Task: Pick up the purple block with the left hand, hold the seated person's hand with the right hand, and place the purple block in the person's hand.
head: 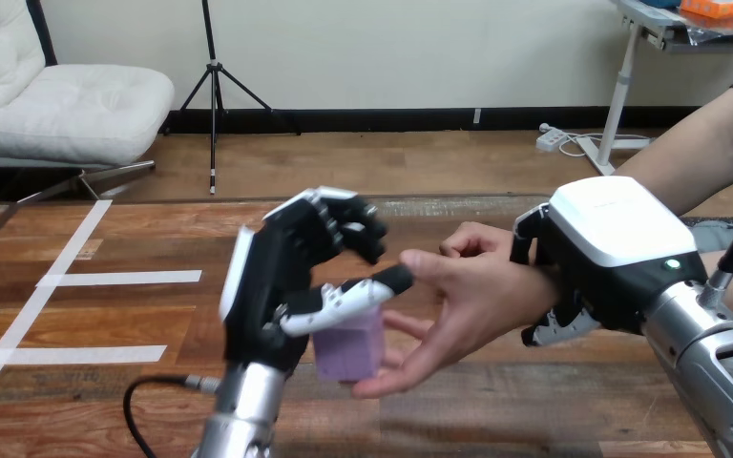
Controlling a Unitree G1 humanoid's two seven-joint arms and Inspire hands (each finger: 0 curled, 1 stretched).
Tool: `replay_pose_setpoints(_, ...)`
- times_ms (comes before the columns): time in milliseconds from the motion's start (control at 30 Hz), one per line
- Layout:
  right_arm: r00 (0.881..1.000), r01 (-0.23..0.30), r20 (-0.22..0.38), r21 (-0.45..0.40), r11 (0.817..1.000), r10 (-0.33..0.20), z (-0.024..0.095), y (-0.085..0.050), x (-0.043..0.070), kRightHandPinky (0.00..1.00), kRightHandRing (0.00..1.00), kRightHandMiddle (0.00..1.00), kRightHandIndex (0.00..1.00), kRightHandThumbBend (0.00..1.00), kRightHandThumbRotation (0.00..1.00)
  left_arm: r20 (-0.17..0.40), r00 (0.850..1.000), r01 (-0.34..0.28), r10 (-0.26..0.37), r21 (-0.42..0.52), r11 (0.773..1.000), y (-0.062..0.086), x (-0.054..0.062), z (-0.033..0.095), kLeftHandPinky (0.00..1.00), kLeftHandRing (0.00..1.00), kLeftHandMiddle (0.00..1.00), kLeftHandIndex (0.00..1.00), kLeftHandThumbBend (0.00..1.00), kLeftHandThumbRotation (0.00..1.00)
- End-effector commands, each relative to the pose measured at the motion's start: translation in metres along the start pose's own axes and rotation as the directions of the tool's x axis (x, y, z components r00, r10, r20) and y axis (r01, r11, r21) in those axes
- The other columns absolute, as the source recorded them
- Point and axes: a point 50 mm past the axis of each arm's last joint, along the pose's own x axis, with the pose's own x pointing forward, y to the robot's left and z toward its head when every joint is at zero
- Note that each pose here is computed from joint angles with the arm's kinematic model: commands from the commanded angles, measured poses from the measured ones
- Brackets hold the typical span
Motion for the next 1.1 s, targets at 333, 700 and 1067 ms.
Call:
replay_pose_setpoints(333,0.995,0.1,0.016,-0.023,0.995,-0.1,0.002,-0.018,0.011,0.32,0.39,0.48,0.5,0.81,0.0,0.102,0.991,0.089,-0.083,-0.062,0.994,-0.038,0.048,0.02,0.4,0.46,0.5,0.5,0.87,0.07)
replay_pose_setpoints(700,0.996,0.087,0.012,-0.035,0.996,-0.087,0.002,-0.018,0.011,0.32,0.4,0.5,0.49,0.78,0.0,0.097,0.988,0.123,-0.117,-0.061,0.99,-0.049,0.055,0.02,0.4,0.45,0.5,0.5,0.87,0.08)
replay_pose_setpoints(1067,0.996,0.086,0.009,-0.038,0.996,-0.086,0.002,-0.017,0.009,0.32,0.4,0.51,0.49,0.73,0.0,0.095,0.986,0.146,-0.139,-0.068,0.987,-0.058,0.055,0.019,0.4,0.45,0.49,0.5,0.88,0.08)
